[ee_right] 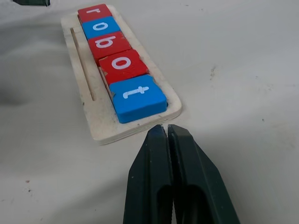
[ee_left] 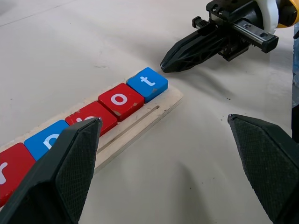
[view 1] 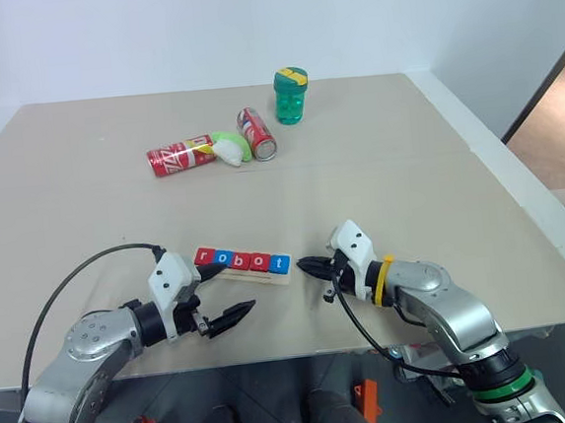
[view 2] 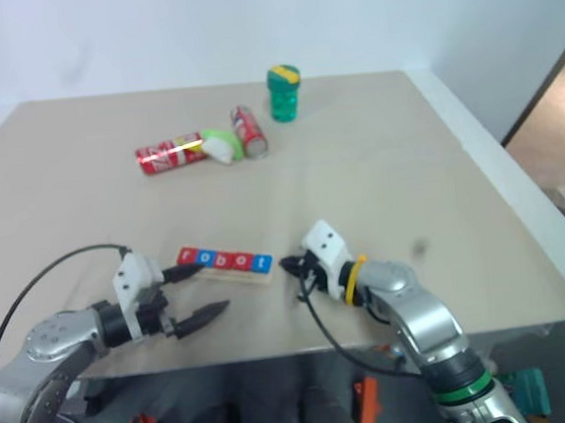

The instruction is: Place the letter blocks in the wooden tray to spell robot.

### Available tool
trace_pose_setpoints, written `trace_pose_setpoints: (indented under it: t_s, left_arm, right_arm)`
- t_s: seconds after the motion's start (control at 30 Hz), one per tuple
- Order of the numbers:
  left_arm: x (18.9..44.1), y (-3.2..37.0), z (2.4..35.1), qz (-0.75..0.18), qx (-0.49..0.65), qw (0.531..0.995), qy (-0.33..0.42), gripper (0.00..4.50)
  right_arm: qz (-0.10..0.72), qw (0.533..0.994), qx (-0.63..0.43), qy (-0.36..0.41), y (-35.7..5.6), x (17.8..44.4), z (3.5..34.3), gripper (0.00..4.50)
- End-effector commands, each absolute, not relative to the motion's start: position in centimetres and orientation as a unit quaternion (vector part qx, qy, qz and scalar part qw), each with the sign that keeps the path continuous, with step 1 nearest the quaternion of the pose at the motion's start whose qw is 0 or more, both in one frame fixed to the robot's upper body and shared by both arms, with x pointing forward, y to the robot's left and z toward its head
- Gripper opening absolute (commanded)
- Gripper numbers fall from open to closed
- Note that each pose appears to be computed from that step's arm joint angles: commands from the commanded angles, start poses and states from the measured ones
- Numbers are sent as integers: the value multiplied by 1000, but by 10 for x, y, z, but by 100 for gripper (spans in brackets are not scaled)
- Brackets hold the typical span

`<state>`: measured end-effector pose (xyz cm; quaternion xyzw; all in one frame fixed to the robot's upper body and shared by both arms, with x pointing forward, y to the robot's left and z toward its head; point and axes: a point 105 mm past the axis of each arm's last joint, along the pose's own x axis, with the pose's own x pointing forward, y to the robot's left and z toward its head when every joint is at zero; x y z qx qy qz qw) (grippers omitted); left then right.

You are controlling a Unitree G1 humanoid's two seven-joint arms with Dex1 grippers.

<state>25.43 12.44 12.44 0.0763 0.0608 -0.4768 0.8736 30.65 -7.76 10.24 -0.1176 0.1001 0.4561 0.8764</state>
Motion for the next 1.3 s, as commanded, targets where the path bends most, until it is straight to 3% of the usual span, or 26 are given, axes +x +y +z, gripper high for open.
trace_pose_setpoints:
  t_s: [0.03, 0.7, 0.87, 0.9, 1.0, 1.13, 1.27, 1.3]
  left_arm:
    - [253, 122, 131, -484, 88, 870, 42, 450]
    - [254, 124, 130, -477, 87, 874, 43, 450]
    - [258, 129, 131, -463, 80, 882, 40, 450]
    - [261, 133, 133, -453, 75, 888, 37, 450]
    - [273, 150, 138, -419, 69, 905, 27, 450]
    - [306, 213, 146, -310, 93, 946, 22, 450]
    - [317, 249, 151, -259, 114, 959, 22, 450]
    - [319, 255, 152, -251, 121, 960, 20, 450]
  right_arm:
    - [466, 874, -123, 63, -67, 305, 119, 7]
    - [481, 865, -130, 63, -59, 306, 117, 7]
    - [457, 882, -106, 50, -71, 318, 129, 7]
    - [452, 886, -95, 47, -77, 322, 133, 59]
    - [452, 887, -84, 38, -97, 329, 143, 151]
    - [436, 895, -86, 43, -148, 347, 153, 295]
    - [455, 885, -88, 44, -165, 347, 157, 440]
    - [462, 881, -89, 45, -167, 347, 157, 446]
